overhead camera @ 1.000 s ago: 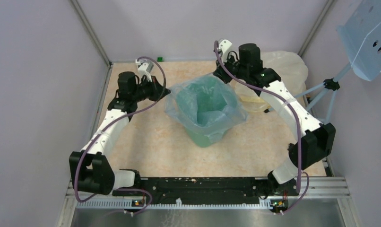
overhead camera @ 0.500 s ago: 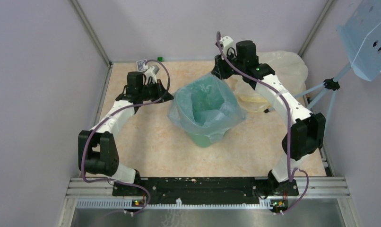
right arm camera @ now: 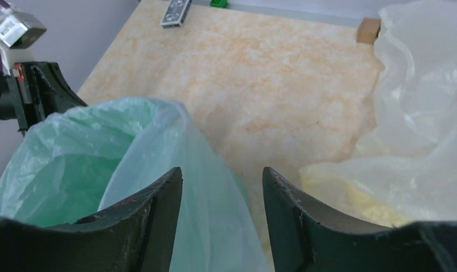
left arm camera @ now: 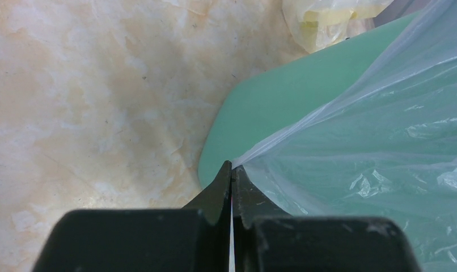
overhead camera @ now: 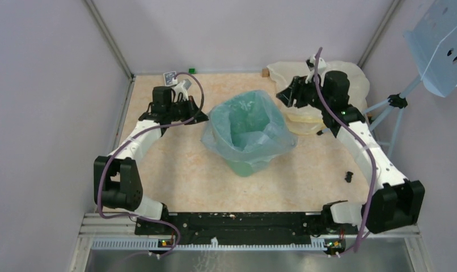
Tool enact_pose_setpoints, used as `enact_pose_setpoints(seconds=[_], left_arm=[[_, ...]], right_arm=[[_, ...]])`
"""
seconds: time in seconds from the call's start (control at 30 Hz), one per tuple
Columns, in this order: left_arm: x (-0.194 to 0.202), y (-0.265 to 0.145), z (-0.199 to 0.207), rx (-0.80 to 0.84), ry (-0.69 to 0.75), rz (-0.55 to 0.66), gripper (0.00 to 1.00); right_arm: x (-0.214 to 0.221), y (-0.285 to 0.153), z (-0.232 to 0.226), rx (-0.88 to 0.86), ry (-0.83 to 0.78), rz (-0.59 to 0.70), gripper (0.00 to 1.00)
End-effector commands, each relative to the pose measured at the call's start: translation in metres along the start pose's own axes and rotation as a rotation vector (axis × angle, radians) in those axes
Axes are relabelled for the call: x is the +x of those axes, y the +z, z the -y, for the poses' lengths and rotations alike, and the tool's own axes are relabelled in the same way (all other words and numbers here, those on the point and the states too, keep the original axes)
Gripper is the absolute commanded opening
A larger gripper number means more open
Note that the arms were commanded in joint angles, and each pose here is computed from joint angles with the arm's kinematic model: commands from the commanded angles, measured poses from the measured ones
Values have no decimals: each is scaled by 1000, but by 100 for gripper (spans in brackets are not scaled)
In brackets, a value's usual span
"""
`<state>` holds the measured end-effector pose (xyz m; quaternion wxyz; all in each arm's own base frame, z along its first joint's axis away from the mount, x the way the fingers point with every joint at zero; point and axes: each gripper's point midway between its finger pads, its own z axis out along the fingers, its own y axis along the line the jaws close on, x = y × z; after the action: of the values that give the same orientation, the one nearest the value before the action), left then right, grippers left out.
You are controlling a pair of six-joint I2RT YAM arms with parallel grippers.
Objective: Put the trash bags into the trash bin
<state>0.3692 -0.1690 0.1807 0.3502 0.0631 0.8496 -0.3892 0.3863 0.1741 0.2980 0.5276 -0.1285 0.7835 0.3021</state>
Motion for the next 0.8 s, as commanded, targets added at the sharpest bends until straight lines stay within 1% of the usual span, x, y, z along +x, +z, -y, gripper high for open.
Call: enact_pose_setpoints(seconds=[0.0, 0.07, 0.17, 0.27, 0.3, 0.4, 0.47, 0.57, 0.67, 0.77], left_arm=[[-6, -5, 6, 13, 12, 21, 0], [-6, -5, 6, 12, 6, 21, 0], [-6, -4, 6, 13, -13, 22, 0], [-8, -1, 9, 26, -30, 27, 0], [-9, 0, 10, 28, -30, 29, 0], [-12, 5, 10, 29, -34, 32, 0], [-14, 8, 6, 16, -33, 32, 0], [-19, 12, -1, -14, -17, 24, 0], [-24, 14, -3, -26, -6, 15, 0], [-30, 10, -1, -42, 14, 20, 0]], right_arm=[[18, -26, 8, 103, 57, 27, 53], [38, -38, 14, 160, 70, 29, 49], [67, -47, 4, 165, 68, 26, 46], [89, -48, -27, 123, 41, -10, 44], [95, -47, -47, 84, 28, -19, 44], [104, -48, -83, 17, 31, -23, 44], [111, -48, -97, -11, 33, -40, 43], [118, -52, -97, -2, 28, -64, 44], [116, -57, -77, 99, 14, -48, 44], [114, -60, -73, 79, 57, -49, 46]])
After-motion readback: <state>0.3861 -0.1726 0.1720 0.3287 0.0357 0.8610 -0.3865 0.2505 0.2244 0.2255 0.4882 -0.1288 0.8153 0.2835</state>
